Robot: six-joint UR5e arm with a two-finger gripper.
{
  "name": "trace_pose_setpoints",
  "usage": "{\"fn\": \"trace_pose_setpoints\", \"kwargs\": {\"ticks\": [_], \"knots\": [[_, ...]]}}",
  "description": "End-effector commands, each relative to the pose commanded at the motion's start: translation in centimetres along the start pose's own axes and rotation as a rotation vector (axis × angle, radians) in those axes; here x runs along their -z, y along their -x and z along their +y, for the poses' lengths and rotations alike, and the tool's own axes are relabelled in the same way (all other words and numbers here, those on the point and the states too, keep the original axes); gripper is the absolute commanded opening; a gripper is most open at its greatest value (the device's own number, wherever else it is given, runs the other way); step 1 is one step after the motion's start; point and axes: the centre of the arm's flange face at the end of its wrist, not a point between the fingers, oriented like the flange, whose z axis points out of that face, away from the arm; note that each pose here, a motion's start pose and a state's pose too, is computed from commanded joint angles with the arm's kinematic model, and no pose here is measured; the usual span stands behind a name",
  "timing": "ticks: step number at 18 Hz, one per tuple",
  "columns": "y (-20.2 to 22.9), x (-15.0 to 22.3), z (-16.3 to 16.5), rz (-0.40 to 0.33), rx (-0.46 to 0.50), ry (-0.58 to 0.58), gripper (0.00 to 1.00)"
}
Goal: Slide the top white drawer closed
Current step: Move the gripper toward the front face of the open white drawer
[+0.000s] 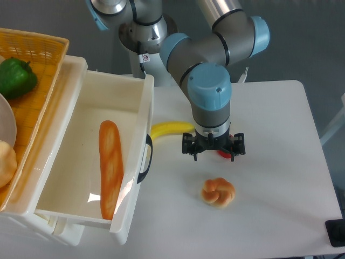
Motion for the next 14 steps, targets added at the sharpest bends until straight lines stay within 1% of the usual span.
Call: {"fn": "trace_pose_setpoints", "kwargs": {"ticks": [4,10,12,14], "knots": [[-1.5,-1.3,-1.1,0.013,-0.021,0.009,1.0],[-2.9,-2.9,-1.8,0.146,-0.016,-0.025,1.0],[-3.0,-3.5,-2.0,0.157,0.004,-0.02,1.0],[-3.3,-3.9,-2.0,0.187,0.009,-0.026,1.0]]}}
